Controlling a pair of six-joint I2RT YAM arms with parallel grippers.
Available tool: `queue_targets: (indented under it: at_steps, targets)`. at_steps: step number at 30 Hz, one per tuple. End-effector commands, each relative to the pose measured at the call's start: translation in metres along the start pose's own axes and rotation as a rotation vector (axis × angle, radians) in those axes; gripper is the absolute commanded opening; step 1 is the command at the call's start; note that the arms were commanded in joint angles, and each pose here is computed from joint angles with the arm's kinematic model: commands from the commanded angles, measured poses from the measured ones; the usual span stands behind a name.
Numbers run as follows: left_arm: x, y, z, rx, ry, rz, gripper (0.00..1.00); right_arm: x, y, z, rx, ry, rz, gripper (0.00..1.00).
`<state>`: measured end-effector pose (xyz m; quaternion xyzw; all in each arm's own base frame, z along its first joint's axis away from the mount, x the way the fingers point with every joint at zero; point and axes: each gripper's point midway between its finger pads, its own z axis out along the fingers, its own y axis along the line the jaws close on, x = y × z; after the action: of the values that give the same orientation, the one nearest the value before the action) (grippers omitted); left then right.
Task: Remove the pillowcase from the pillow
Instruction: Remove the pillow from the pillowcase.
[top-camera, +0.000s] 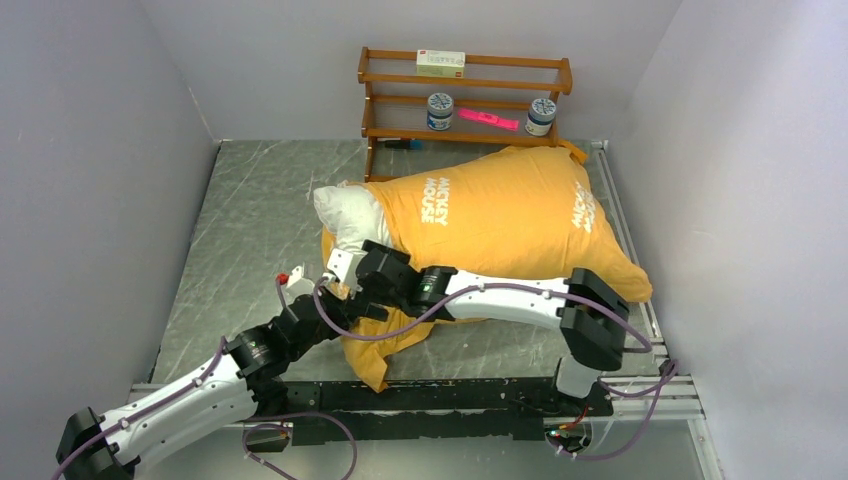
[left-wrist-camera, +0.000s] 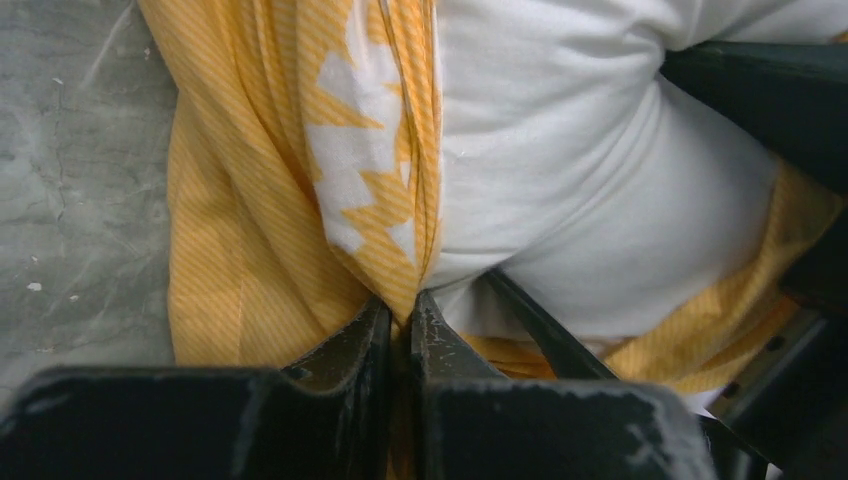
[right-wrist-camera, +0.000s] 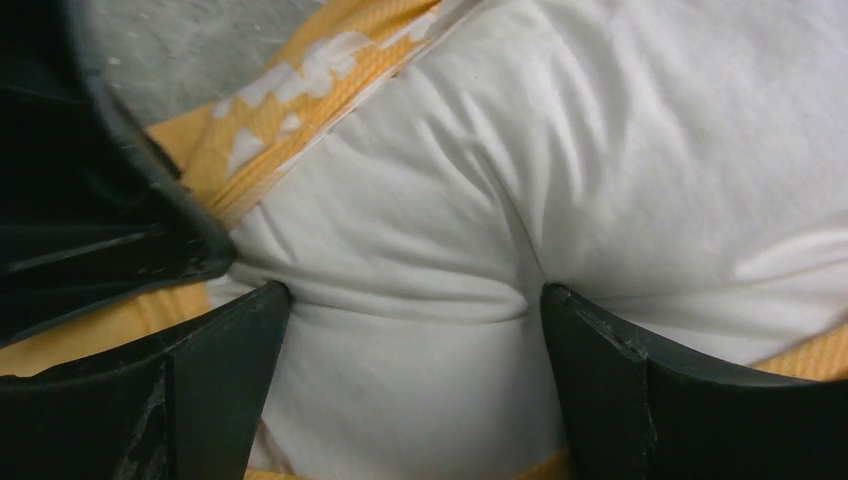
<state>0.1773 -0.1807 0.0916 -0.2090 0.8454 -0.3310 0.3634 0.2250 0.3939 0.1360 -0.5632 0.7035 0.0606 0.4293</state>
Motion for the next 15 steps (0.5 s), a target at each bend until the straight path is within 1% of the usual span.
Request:
queue_targets:
  at_steps: [1, 4, 6, 9, 11, 15]
  targets:
    - [0.017, 0.040, -0.002, -0.131, 0.059, 0.038, 0.07, 0.081, -0.013, 0.023, 0.116, 0.301, -0.052, 1.00]
    - [0.017, 0.041, -0.002, -0.135, 0.059, 0.036, 0.07, 0.100, -0.017, 0.030, 0.152, 0.364, -0.070, 0.95]
    - [0.017, 0.041, -0.002, -0.137, 0.059, 0.036, 0.07, 0.106, -0.019, 0.031, 0.161, 0.381, -0.064, 0.90]
    - [0.017, 0.041, -0.002, -0.137, 0.058, 0.036, 0.07, 0.101, -0.020, 0.030, 0.147, 0.359, -0.038, 0.75]
    - [0.017, 0.041, -0.002, -0.137, 0.059, 0.037, 0.07, 0.091, -0.021, 0.028, 0.139, 0.320, -0.016, 0.60]
    - [0.016, 0.039, -0.001, -0.137, 0.058, 0.039, 0.08, 0.074, -0.029, 0.021, 0.152, 0.255, 0.027, 0.22]
